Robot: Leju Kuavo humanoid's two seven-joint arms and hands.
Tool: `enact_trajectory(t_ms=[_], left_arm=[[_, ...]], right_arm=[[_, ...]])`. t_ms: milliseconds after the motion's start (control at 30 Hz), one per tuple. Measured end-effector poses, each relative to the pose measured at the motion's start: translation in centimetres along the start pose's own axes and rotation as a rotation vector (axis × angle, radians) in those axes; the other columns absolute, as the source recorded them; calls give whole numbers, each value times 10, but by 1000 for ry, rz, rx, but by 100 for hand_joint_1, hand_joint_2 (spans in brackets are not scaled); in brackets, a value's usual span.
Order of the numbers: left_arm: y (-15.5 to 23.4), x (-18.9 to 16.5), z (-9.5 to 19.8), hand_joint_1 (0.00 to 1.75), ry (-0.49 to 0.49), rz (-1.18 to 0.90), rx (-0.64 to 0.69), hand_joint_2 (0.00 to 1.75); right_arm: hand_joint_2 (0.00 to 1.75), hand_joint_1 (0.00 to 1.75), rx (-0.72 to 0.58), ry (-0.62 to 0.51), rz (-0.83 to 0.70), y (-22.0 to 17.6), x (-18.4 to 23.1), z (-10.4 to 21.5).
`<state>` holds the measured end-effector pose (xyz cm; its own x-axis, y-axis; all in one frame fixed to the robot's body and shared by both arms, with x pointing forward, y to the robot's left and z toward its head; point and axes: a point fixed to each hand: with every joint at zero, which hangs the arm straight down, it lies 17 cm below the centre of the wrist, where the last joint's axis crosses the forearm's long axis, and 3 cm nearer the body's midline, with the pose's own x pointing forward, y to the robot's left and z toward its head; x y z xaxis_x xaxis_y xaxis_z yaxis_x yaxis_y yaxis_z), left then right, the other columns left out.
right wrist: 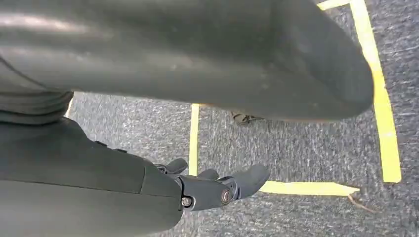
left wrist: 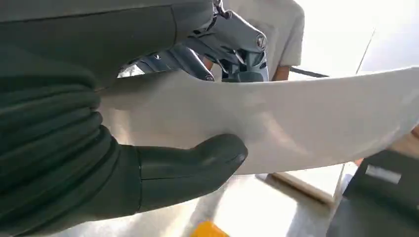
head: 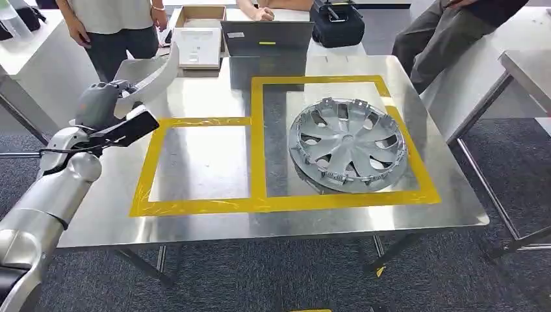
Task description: Take the parts from the cabinet and place them on the table.
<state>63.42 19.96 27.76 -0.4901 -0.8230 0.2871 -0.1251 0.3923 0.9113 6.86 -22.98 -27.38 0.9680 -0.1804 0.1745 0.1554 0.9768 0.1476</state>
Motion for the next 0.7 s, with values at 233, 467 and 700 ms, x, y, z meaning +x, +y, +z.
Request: enact_trajectory(t_ms=[233, 467, 700], left_arm=[[-54, 28, -1, 175, -16, -95, -110, 175], [-70, 38, 1, 175, -29, -102, -153, 175], [-104, 53, 9, 175, -41, -105, -245, 175]], right_arm=[[0, 0, -5, 20, 20, -1, -5, 0], [0, 0, -6, 25, 29, -2, -7, 0], [0, 0, 19, 25, 71, 4, -7, 1]])
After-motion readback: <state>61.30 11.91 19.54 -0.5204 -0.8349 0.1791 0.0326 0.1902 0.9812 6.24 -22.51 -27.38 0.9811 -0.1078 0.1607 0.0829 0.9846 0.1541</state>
